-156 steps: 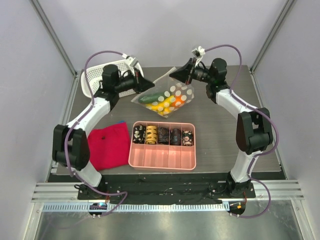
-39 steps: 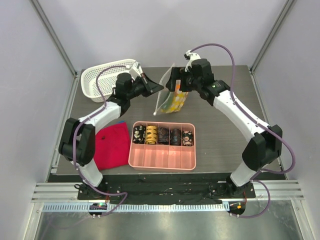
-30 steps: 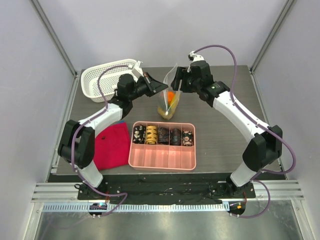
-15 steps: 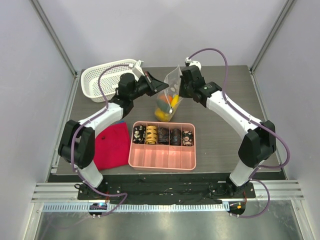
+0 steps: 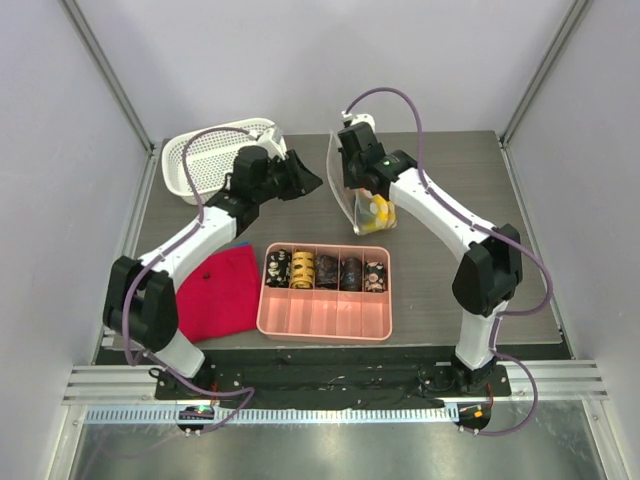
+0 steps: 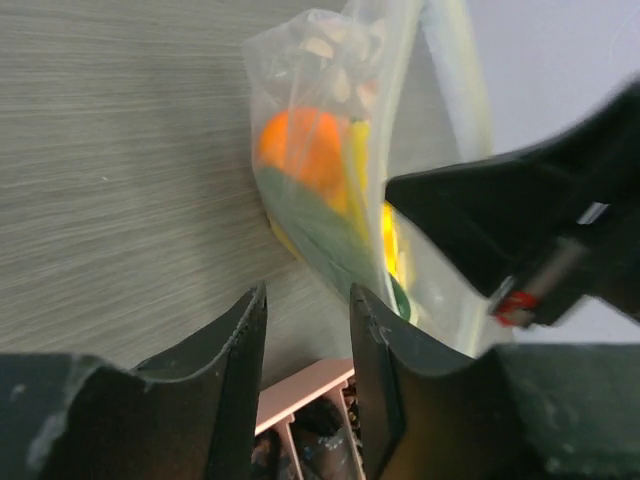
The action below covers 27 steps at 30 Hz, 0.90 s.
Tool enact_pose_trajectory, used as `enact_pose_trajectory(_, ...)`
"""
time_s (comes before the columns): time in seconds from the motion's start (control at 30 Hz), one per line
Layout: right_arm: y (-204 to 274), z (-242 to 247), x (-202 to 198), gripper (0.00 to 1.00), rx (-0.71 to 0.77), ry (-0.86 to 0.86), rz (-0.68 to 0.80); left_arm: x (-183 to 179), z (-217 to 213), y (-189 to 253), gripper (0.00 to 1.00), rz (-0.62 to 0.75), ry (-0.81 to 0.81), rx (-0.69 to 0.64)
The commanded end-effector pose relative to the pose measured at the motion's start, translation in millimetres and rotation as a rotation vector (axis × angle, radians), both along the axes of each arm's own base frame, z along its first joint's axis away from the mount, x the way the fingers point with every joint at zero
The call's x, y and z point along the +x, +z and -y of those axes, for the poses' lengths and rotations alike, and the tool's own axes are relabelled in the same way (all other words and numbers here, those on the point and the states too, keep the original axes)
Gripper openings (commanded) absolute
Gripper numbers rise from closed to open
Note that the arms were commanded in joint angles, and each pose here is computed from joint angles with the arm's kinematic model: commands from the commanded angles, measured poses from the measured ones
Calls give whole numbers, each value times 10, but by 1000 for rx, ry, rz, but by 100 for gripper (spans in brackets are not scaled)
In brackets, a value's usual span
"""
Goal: Open the zip-top bag and remove the fake food
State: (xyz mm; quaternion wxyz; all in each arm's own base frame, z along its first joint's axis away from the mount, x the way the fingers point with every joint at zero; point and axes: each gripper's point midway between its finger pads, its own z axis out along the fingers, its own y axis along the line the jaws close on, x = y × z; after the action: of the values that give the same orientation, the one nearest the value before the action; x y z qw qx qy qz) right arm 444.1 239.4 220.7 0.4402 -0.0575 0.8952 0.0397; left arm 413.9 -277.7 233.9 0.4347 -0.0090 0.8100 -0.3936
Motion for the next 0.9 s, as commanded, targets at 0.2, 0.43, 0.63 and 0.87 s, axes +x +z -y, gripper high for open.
enact_pose_trajectory(0.2,112,-184,5,1,12,20,29,-314,185,902,26,118,-111,-232)
enact_pose_trajectory(0.43,279,-214,-80,1,76,17,52,-97,345,511,19,-29,-47,-365)
enact_pose_trajectory(0.63,263,-213,-83,1,90,4,53,1,589,230,26,-102,-19,-323)
enact_pose_trajectory(0.87,374,-370,-134,1,149,34,75,-8,642,-139,30,-176,20,-261)
